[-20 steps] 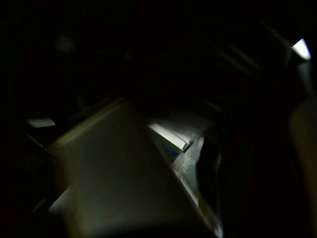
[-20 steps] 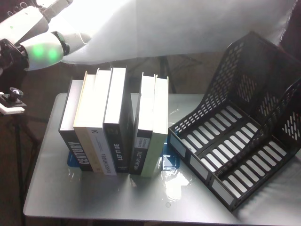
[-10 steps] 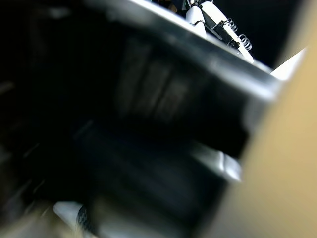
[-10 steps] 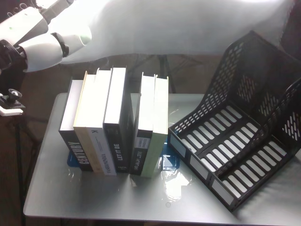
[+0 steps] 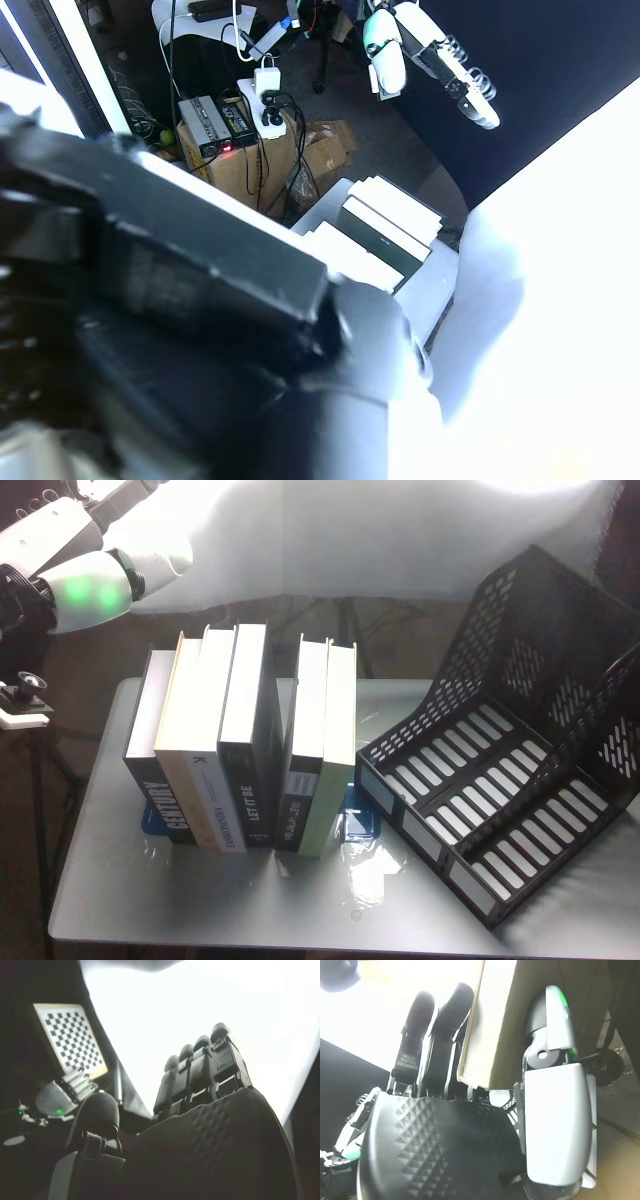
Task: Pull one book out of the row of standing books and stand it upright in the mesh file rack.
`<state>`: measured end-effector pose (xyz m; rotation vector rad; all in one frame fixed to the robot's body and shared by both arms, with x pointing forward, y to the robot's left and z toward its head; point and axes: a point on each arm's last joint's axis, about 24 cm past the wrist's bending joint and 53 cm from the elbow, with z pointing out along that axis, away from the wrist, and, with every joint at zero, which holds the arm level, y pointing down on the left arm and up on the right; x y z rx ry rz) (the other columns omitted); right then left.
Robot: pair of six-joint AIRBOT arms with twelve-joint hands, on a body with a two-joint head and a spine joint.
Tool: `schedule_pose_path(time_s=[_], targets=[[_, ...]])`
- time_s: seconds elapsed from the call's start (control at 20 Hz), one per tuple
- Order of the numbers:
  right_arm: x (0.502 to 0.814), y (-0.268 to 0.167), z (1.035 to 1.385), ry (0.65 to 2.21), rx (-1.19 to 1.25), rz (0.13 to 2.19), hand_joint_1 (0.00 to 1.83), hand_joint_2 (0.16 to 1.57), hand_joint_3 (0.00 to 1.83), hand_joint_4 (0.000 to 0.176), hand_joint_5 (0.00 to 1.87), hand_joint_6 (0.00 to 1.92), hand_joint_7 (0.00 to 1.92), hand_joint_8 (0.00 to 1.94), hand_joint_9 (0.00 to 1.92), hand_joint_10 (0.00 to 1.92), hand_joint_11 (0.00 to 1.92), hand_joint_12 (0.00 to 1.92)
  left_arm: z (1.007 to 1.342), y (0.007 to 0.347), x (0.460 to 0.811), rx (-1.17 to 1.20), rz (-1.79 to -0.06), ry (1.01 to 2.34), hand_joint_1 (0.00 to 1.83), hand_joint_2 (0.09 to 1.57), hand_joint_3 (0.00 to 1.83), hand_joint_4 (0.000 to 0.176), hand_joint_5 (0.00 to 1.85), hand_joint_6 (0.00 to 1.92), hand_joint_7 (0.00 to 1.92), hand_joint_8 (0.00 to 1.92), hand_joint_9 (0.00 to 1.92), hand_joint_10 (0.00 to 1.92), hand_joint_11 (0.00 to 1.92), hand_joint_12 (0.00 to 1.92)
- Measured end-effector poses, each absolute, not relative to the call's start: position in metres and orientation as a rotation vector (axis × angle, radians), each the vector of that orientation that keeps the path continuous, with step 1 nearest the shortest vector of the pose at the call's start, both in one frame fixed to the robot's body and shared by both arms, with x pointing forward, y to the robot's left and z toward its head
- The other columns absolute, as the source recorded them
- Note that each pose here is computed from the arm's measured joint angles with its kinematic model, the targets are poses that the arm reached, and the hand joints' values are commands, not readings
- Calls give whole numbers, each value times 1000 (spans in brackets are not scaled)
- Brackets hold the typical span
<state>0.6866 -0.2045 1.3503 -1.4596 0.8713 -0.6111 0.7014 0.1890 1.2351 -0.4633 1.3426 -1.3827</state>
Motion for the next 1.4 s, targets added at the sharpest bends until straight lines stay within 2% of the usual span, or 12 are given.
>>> schedule_pose_path(time_s=[0.15, 0.3, 0.35, 0.55, 0.8, 0.9, 0.95, 1.0, 1.1, 1.25, 1.3, 1.4], targets=[[688, -187, 1331, 869, -1526, -585, 1369, 1164, 0, 0, 792, 1214, 920, 1061, 829, 1379, 648, 1516, 1234, 188, 701, -461, -1382, 1349, 2, 1461, 0, 0, 0, 0, 0, 0, 0, 0, 0, 0], [696, -170, 1313, 879, -1560, -565, 1352, 1199, 6, 0, 784, 1121, 805, 1287, 756, 1561, 660, 1769, 1232, 189, 701, -462, -1380, 1349, 0, 1451, 0, 2, 0, 0, 0, 0, 0, 0, 0, 0], [698, -161, 1305, 896, -1566, -524, 1157, 1247, 12, 0, 781, 1307, 693, 1473, 671, 1468, 633, 1778, 1230, 188, 700, -458, -1376, 1359, 0, 1446, 0, 4, 0, 0, 0, 0, 0, 0, 0, 0], [704, -146, 1302, 903, -1549, -489, 1167, 1260, 1, 0, 714, 1285, 751, 1542, 705, 1547, 675, 1877, 1230, 189, 700, -461, -1377, 1355, 23, 1482, 5, 0, 0, 0, 0, 0, 0, 0, 0, 0], [710, -138, 1293, 978, -1484, -380, 1121, 1294, 1, 0, 634, 1493, 707, 1473, 697, 1350, 633, 1766, 1231, 192, 700, -457, -1376, 1343, 1, 1481, 2, 3, 0, 0, 0, 0, 0, 0, 0, 0], [712, -130, 1289, 1015, -1443, -317, 1139, 1322, 7, 0, 532, 1488, 722, 1627, 748, 1659, 822, 1915, 1229, 190, 700, -456, -1378, 1343, 0, 1464, 0, 7, 0, 0, 0, 0, 0, 0, 0, 0], [712, -126, 1287, 1012, -1452, -310, 1116, 1317, 1, 0, 560, 1543, 719, 1548, 775, 1593, 789, 1921, 1228, 189, 701, -456, -1380, 1346, 0, 1463, 0, 11, 0, 0, 0, 0, 0, 0, 0, 0], [712, -121, 1284, 1015, -1457, -297, 1027, 1387, 17, 1, 474, 1764, 580, 1633, 589, 1585, 508, 1921, 1228, 188, 701, -453, -1379, 1348, 0, 1459, 0, 18, 0, 0, 0, 0, 0, 0, 0, 0], [712, -115, 1284, 1056, -1400, -213, 1320, 1287, 0, 0, 583, 1518, 632, 1507, 720, 1634, 805, 1861, 1229, 189, 700, -450, -1380, 1342, 0, 1454, 0, 12, 0, 0, 0, 0, 0, 0, 0, 0], [712, -108, 1281, 1120, -1324, -94, 1333, 1256, 0, 0, 639, 1356, 679, 1406, 775, 1606, 789, 1823, 1225, 193, 702, -460, -1368, 1348, 0, 1454, 0, 24, 0, 0, 0, 0, 0, 0, 0, 0], [713, -106, 1279, 1147, -1291, -53, 1160, 1301, 8, 0, 682, 1403, 605, 1615, 586, 1638, 479, 1901, 1224, 193, 702, -459, -1368, 1348, 0, 1450, 0, 16, 0, 0, 0, 0, 0, 0, 0, 0], [716, -100, 1276, 1206, -1214, 45, 1299, 1264, 0, 0, 702, 1216, 690, 1550, 679, 1703, 647, 1910, 1223, 190, 702, -456, -1373, 1350, 0, 1454, 0, 13, 0, 0, 0, 0, 0, 0, 0, 0]])
